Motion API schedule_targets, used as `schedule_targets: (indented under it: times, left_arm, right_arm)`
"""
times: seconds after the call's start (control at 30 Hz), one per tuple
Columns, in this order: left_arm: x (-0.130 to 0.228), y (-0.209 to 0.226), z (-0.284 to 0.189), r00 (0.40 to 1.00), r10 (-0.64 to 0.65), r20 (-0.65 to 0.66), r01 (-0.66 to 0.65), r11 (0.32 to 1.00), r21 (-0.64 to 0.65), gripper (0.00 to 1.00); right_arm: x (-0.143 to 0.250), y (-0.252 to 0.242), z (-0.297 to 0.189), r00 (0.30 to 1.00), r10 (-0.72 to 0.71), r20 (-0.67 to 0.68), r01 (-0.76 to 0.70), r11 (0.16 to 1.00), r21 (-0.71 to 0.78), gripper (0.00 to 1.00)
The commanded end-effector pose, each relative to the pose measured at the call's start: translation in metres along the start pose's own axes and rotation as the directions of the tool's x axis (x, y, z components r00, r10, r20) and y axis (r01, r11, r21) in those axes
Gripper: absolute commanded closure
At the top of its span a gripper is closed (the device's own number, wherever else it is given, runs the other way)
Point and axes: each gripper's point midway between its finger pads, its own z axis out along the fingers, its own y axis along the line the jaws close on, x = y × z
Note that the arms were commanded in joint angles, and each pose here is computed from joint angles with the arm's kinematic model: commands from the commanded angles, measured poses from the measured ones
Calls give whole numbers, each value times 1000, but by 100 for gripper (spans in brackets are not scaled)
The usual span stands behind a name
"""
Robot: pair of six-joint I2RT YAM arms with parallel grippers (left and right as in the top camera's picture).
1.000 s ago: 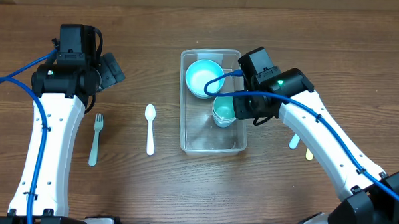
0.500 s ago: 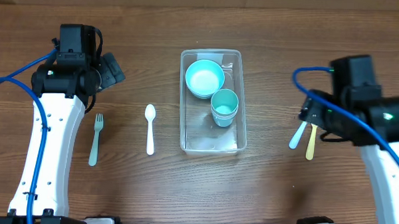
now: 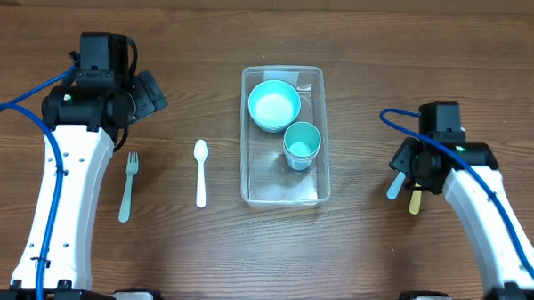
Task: Pack container
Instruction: 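Move the right gripper down and grasp the light-blue and yellow forks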
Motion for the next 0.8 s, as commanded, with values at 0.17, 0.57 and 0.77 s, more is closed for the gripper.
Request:
schedule_targets:
  times: [0.17, 0.57, 0.77]
  left_arm:
    - [-2, -1, 0, 1000, -19, 1, 19, 1000, 4, 0]
    - [-2, -1, 0, 1000, -19, 1, 19, 1000, 4, 0]
    - [-2, -1, 0, 1000, -19, 1, 19, 1000, 4, 0]
  right_arm:
    - [16, 0, 62, 992, -27, -125, 37, 997, 75, 39]
    - [5, 0, 82, 985, -80, -155, 76, 996, -36, 39]
    - [15, -5, 97, 985, -106, -138, 101, 994, -37, 40]
